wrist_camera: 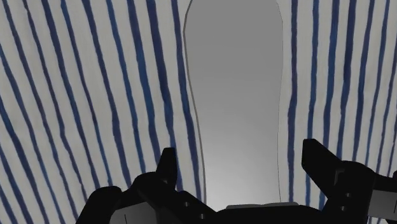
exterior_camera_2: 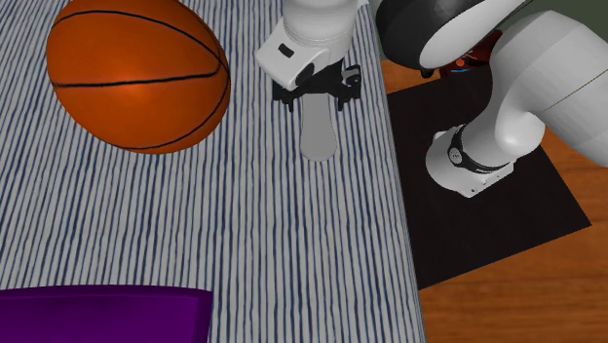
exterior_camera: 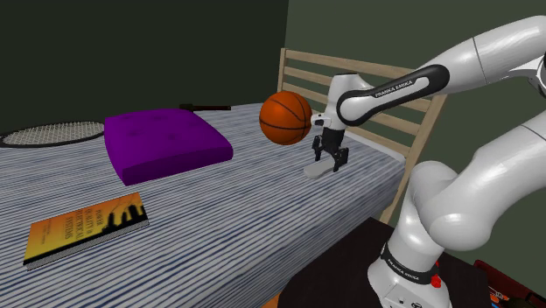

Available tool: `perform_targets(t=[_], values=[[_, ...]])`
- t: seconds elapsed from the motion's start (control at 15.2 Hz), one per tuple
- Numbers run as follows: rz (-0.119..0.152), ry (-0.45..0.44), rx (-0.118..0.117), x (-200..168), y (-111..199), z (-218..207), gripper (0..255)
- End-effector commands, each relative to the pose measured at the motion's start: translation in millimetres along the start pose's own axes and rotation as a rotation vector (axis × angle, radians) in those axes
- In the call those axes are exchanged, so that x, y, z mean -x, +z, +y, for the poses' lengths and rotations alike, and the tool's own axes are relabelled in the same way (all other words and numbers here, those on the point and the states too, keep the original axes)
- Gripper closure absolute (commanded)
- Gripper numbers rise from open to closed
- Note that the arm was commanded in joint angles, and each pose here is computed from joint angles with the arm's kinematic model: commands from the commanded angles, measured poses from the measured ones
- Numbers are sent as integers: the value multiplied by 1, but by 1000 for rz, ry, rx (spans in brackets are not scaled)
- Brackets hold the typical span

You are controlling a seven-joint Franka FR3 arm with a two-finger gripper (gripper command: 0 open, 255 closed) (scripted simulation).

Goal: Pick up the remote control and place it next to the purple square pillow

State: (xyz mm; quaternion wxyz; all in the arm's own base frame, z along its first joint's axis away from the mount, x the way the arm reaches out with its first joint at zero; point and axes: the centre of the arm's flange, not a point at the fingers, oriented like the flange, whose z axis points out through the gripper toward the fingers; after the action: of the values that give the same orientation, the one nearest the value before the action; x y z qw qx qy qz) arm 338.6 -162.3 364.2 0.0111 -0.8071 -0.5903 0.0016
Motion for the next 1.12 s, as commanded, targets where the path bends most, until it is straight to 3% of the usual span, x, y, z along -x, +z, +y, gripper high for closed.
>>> perform_targets(t=[0.0,0.26,0.33,1.06], values=[[0,0,0,0,1,0,0],[0,0,0,0,1,0,0],[0,0,0,0,1,0,255],[0,0,0,0,-10,0,255]])
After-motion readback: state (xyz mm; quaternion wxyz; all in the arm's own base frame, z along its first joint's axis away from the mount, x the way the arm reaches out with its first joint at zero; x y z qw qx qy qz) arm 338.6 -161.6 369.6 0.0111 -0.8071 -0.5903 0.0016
